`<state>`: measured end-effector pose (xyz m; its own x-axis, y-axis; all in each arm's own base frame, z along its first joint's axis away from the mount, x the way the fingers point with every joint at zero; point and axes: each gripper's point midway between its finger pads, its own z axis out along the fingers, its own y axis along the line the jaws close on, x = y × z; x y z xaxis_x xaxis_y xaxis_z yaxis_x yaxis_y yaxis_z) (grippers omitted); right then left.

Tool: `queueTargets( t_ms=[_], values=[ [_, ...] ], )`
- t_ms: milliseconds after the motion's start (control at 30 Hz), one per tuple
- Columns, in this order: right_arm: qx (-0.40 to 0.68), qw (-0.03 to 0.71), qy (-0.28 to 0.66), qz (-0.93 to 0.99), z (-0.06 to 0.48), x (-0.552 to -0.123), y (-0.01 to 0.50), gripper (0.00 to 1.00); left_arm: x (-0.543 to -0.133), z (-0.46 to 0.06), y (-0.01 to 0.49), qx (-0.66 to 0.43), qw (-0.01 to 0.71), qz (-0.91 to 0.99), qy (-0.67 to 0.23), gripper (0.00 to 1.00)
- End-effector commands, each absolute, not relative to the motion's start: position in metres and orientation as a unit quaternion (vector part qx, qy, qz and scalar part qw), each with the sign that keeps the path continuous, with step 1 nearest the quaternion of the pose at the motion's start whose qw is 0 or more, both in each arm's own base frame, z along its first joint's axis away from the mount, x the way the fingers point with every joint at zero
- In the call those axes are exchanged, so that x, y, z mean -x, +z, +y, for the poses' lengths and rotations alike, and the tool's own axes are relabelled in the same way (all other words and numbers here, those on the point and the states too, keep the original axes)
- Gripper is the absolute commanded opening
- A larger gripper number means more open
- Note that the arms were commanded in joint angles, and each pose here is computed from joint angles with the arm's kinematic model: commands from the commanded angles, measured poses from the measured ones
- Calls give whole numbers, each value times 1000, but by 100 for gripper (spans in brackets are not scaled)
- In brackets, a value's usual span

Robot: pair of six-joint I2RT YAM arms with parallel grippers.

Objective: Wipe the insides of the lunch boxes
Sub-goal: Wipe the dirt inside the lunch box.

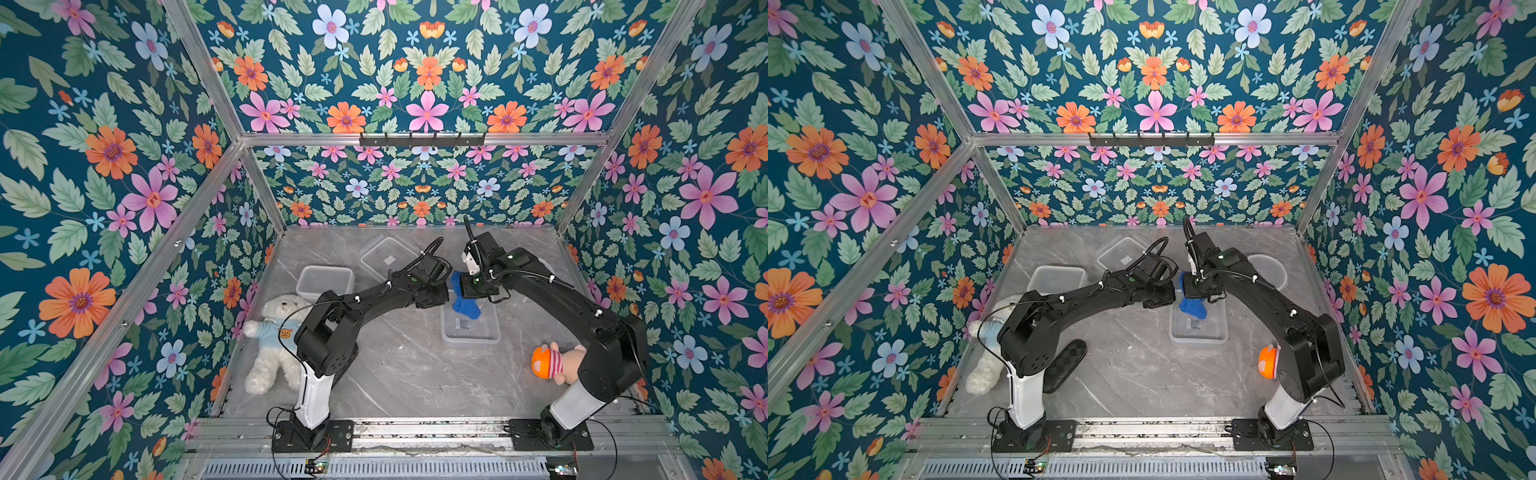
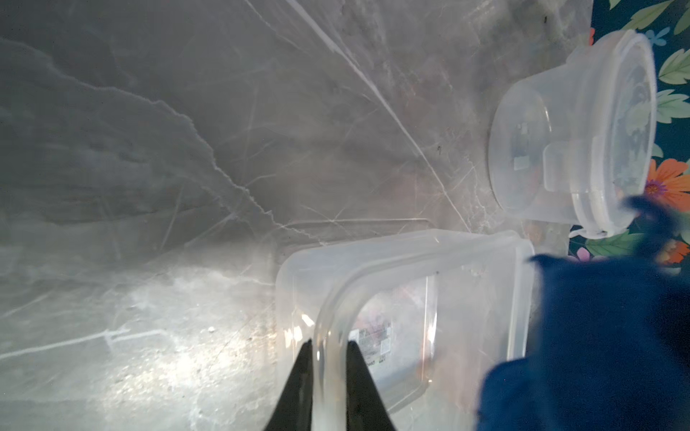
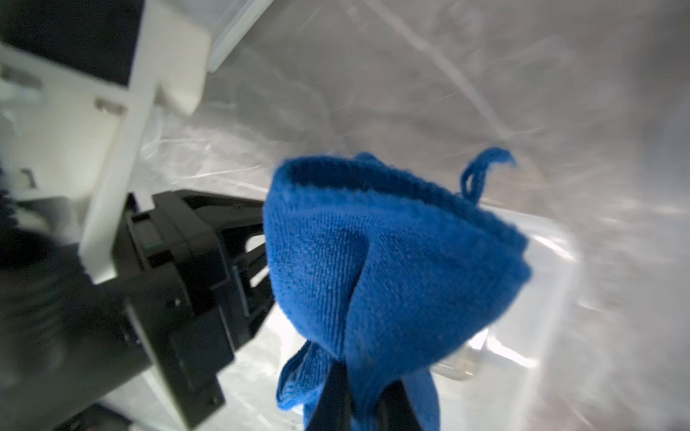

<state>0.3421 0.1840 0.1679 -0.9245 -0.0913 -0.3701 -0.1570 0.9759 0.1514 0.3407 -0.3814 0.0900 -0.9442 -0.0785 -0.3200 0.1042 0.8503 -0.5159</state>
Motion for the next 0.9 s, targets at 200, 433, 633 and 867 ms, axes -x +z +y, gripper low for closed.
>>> queueTargets(
  t_ms=[200,433,633,867],
  values=[
    [80,89,-62,991,133,-317,104,0,-338,-380,84,-15,161,951,-265,18],
    [71,37,-110,991,101,-274,86,0,-339,-374,83,-8,165,951,-263,18],
    [71,15,7,997,124,-232,91,0,-340,-375,82,-5,165,949,-269,18],
    [80,-22,198,977,205,-226,82,0,-340,-378,78,3,160,947,-277,18]
  ],
)
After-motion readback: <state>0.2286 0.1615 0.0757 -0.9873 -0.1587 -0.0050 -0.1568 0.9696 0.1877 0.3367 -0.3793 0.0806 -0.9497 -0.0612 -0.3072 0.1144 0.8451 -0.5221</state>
